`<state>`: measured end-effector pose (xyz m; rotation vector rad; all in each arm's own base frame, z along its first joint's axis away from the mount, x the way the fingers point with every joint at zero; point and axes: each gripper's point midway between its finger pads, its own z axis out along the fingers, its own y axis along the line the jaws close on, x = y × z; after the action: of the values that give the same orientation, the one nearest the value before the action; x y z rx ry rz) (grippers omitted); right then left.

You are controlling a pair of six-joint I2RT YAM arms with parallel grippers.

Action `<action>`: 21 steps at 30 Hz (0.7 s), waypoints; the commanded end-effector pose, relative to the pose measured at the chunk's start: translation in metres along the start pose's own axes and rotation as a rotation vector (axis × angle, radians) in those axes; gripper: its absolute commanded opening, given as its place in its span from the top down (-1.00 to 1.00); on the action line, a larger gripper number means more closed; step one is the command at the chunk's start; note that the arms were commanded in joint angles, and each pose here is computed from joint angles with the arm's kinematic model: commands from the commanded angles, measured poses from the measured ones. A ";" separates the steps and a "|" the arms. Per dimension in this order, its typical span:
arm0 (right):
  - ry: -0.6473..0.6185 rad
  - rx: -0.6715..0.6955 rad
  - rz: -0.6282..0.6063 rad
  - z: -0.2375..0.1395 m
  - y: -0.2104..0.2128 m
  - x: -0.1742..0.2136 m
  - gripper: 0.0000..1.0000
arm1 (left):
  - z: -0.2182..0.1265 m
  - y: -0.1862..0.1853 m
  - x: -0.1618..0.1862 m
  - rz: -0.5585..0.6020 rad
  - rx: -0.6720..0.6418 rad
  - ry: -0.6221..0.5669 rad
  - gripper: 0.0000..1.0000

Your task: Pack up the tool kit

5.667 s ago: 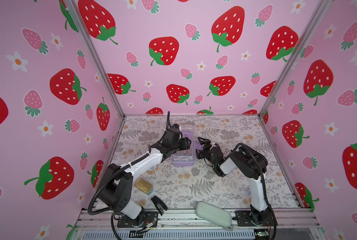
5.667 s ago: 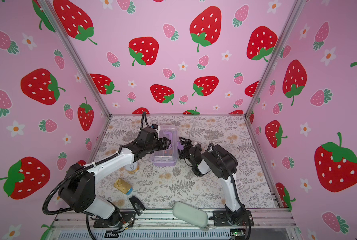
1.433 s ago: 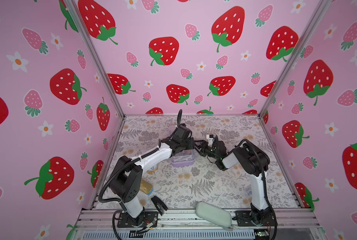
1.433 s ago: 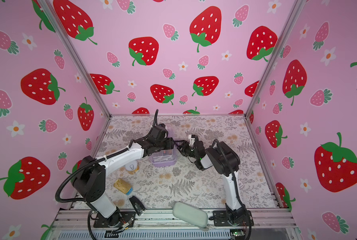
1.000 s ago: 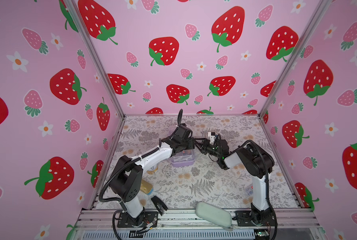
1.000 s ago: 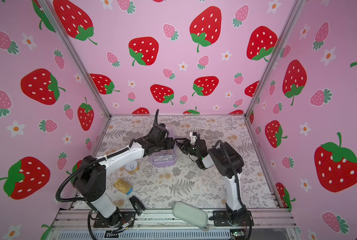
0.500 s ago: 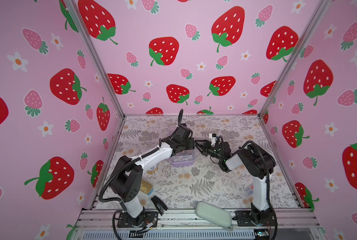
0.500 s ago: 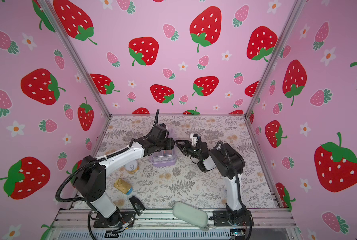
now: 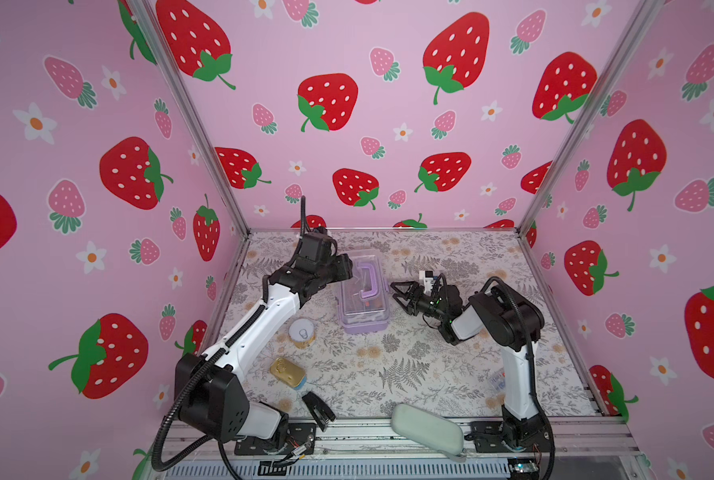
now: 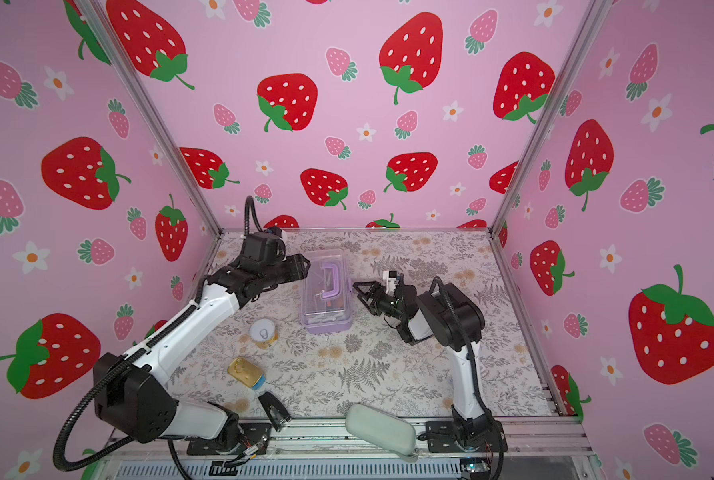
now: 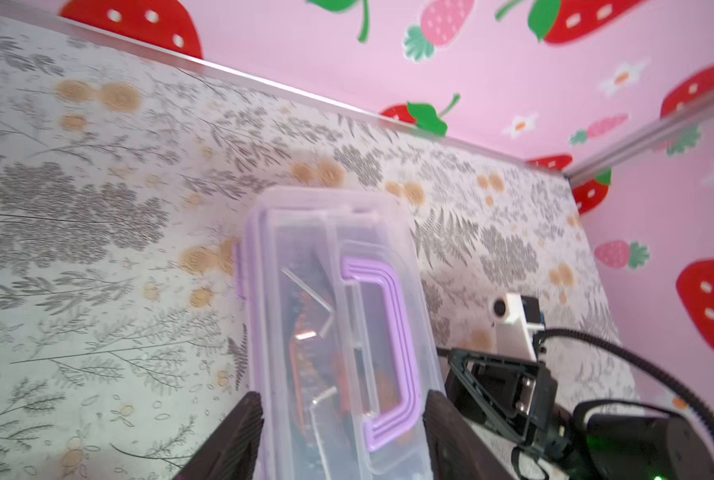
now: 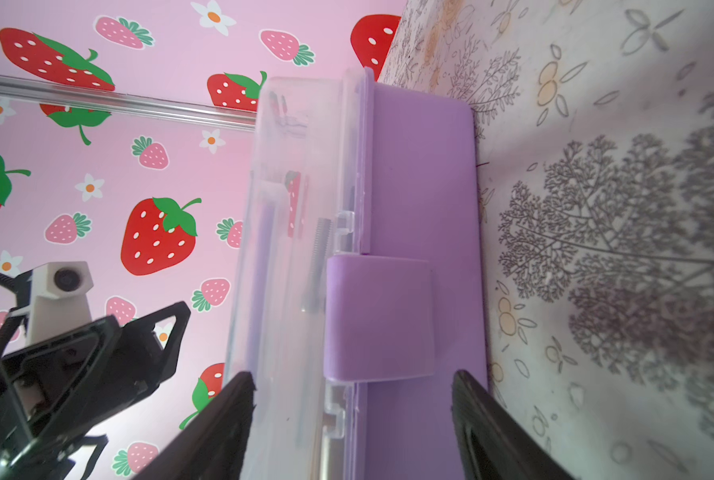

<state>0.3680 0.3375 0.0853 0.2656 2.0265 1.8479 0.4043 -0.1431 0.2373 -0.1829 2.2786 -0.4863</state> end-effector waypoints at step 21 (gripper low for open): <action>0.119 -0.275 0.113 0.019 0.039 0.012 -0.74 | 0.118 -0.019 0.030 -0.209 0.197 0.228 -0.42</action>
<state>0.3809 0.3606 0.0776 0.3718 2.0414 2.0536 0.4643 -0.1721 0.1315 -0.3541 2.4643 -0.7624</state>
